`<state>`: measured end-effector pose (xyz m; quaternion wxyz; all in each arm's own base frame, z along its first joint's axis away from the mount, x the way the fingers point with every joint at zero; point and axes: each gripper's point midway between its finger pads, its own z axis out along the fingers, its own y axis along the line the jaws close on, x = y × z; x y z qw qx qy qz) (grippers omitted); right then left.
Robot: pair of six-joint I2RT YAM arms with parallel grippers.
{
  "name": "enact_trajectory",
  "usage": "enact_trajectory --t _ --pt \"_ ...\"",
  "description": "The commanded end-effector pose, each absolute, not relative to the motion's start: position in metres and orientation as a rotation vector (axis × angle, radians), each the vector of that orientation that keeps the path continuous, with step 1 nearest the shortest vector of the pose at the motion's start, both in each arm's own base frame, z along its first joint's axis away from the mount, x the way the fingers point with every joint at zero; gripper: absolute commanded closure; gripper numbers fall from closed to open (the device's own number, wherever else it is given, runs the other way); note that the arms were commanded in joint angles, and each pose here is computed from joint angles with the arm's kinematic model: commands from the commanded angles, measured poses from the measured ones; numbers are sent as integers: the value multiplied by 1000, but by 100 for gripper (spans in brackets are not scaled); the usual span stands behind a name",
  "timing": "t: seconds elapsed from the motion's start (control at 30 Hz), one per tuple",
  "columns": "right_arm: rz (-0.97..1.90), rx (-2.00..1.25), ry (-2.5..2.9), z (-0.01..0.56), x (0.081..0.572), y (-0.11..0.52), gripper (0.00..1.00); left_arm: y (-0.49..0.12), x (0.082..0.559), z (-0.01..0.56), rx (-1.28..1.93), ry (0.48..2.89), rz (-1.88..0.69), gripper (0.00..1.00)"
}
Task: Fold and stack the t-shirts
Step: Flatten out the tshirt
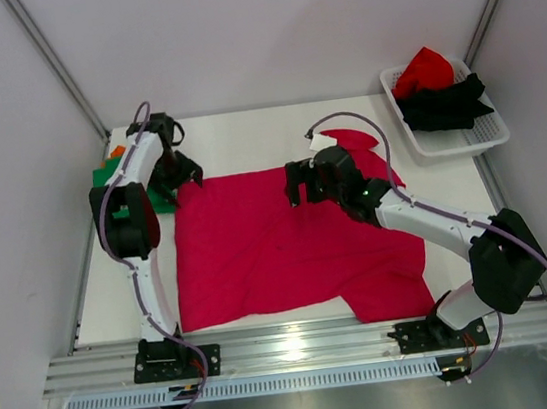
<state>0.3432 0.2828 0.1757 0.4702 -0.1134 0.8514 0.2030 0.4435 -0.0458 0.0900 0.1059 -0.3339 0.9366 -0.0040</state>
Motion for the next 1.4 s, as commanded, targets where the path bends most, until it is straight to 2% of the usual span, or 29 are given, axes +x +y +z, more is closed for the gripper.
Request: enact_trajectory --t 0.0,0.13,0.4,0.6,0.77,0.97,1.37 --pt "523 -239 2049 189 349 276 7 -66 442 119 -1296 2600 -260 18" --pt "552 -244 2044 193 346 276 7 -74 451 109 -1492 2530 -293 18" --pt "550 -226 2045 189 342 271 7 -86 488 108 -1609 2283 -476 18" --pt "530 -222 2058 185 339 261 7 -66 481 103 -1760 2146 -288 18" --pt "521 -212 2064 185 335 252 7 -47 486 109 -1765 2043 -164 18" --pt "510 -191 2074 182 331 243 7 -31 489 105 -1787 2020 -14 18" --pt "480 -172 2075 190 330 227 7 -33 477 55 -1936 2108 58 19"
